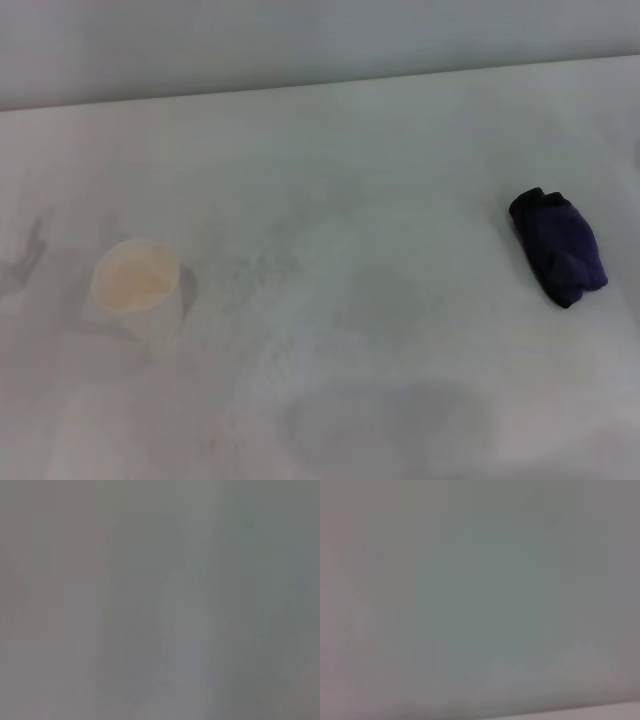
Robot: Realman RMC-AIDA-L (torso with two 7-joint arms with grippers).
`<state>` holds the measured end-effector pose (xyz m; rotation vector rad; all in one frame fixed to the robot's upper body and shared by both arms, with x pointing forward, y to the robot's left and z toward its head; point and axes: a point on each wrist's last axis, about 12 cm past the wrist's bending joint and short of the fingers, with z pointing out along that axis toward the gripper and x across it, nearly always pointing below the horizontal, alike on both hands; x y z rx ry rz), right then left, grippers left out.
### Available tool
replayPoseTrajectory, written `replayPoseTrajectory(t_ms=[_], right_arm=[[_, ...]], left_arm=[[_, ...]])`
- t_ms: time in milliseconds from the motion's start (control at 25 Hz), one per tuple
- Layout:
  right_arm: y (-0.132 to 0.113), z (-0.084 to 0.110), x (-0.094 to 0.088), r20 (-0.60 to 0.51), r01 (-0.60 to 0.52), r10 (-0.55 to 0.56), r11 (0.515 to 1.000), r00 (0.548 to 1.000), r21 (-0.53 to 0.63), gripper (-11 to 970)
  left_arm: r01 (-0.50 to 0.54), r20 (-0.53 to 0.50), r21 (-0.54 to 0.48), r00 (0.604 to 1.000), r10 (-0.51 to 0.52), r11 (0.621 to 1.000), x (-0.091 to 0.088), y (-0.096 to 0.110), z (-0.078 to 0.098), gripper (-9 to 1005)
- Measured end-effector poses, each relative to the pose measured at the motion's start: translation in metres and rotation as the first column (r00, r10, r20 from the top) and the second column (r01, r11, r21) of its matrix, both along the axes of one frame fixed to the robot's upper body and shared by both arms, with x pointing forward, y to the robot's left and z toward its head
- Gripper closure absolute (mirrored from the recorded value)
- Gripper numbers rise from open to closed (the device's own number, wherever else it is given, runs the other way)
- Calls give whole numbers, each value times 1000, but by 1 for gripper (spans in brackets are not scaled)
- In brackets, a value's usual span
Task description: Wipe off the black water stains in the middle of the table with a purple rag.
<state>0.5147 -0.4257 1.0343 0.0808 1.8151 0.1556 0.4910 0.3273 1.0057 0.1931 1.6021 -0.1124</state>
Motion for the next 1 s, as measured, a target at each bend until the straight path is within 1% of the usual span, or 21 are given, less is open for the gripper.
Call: replayPoseTrajectory(t_ms=[80, 160, 280, 400, 800, 1000], right_arm=[[5, -10, -7, 43, 58, -56, 998, 998, -40, 555], [11, -17, -10, 62, 91, -85, 991, 994, -96, 555], [19, -24, -13, 71, 107, -95, 975, 993, -196, 555], [24, -26, -13, 79, 97, -80, 962, 994, -253, 555], [22, -23, -15, 108, 100, -73, 957, 991, -271, 555], [22, -21, -16, 120, 87, -51, 943, 991, -320, 555]], left_arm=[[-12, -5, -13, 1000, 12, 1000, 0, -1, -1, 120], [-22, -6, -22, 1000, 22, 1000, 0, -1, -2, 120], [-21, -14, -30, 1000, 20, 999, -1, -4, -3, 120], [-19, -11, -35, 1000, 19, 999, -1, -4, -3, 119], [-14, -11, -43, 1000, 13, 999, -2, -7, -4, 118], [-2, 18, -55, 1000, 3, 998, -2, -8, 0, 118]])
